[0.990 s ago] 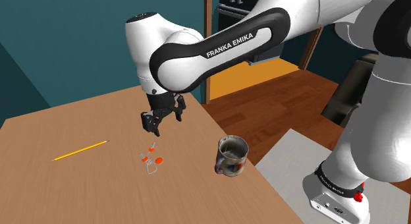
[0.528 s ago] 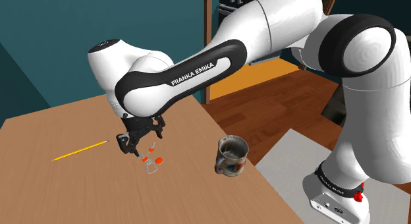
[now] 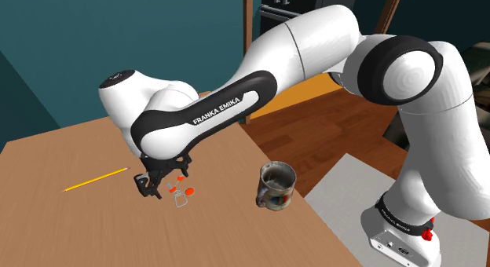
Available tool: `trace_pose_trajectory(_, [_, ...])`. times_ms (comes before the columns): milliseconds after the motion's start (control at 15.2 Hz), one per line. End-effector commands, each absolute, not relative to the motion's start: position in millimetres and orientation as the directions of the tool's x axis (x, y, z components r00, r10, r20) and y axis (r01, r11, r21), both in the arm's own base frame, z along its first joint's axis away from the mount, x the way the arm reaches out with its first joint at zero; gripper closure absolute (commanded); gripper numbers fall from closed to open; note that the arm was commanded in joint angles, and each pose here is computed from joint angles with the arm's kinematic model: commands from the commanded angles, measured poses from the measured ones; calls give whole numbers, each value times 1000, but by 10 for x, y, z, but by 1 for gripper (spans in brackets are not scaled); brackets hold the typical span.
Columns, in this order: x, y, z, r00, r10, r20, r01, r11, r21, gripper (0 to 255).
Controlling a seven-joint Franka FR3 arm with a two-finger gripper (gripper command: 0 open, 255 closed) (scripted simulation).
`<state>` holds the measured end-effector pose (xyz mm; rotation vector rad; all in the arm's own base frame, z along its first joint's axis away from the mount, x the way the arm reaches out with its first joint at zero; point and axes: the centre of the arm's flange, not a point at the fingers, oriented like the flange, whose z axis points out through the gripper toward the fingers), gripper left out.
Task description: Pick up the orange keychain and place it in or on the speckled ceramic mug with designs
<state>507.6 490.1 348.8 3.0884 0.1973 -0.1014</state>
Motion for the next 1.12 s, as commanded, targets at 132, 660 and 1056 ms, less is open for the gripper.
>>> trace_pose_trajectory(132, [5062, 4908, 3342, 990, 126, -68, 128, -991, 41, 0])
trace_pose_trajectory(660, [5062, 4909, 3343, 990, 126, -68, 128, -991, 41, 255])
trace_pose_trajectory(1056, [5090, 4883, 3326, 990, 126, -68, 129, -991, 41, 255])
